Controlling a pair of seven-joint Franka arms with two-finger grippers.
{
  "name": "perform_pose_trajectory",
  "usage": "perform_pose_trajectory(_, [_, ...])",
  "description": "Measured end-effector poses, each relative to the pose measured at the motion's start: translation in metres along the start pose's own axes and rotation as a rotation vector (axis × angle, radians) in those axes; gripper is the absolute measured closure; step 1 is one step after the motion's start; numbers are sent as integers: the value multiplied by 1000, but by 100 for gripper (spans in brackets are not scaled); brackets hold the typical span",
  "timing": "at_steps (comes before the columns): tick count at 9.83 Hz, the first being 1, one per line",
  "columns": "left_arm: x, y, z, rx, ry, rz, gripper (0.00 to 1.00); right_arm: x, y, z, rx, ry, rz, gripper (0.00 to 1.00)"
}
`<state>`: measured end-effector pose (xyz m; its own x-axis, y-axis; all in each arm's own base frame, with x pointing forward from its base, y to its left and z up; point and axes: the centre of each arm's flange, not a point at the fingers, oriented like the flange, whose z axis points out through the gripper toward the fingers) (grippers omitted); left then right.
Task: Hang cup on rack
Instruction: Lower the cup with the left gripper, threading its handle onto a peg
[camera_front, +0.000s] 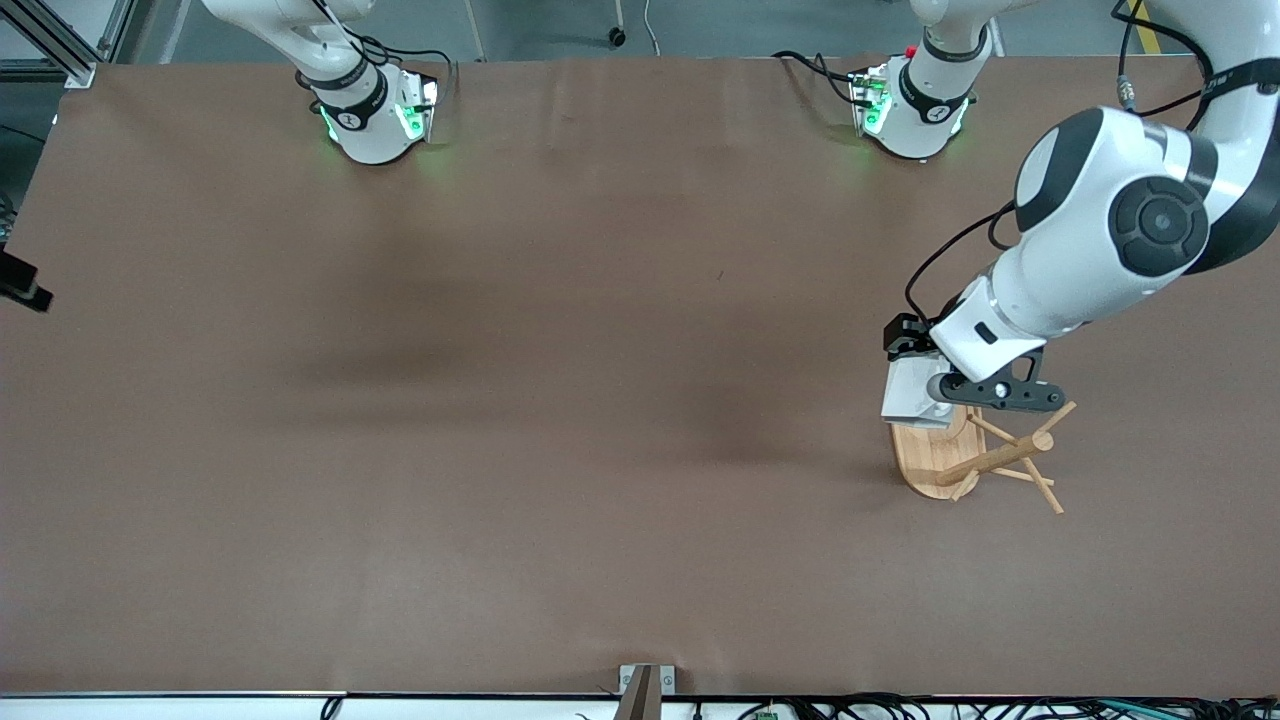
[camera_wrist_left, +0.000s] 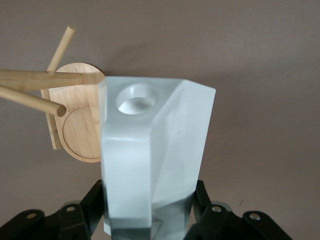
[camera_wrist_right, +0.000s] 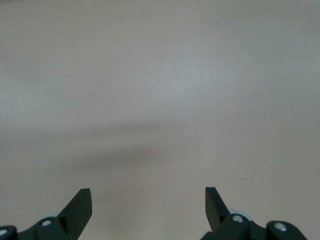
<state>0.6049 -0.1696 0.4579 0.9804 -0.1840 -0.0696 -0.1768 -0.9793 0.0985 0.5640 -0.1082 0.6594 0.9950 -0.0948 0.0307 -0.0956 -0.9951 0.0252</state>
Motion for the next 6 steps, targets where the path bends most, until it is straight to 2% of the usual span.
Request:
perform_pose_trajectory(3, [10, -14, 13, -24, 15, 62, 26, -30, 15, -22, -7, 10, 23, 0])
perform_pose_trajectory(6, [21, -23, 36, 0, 18, 129, 26, -43, 2, -22, -19, 4, 8, 0])
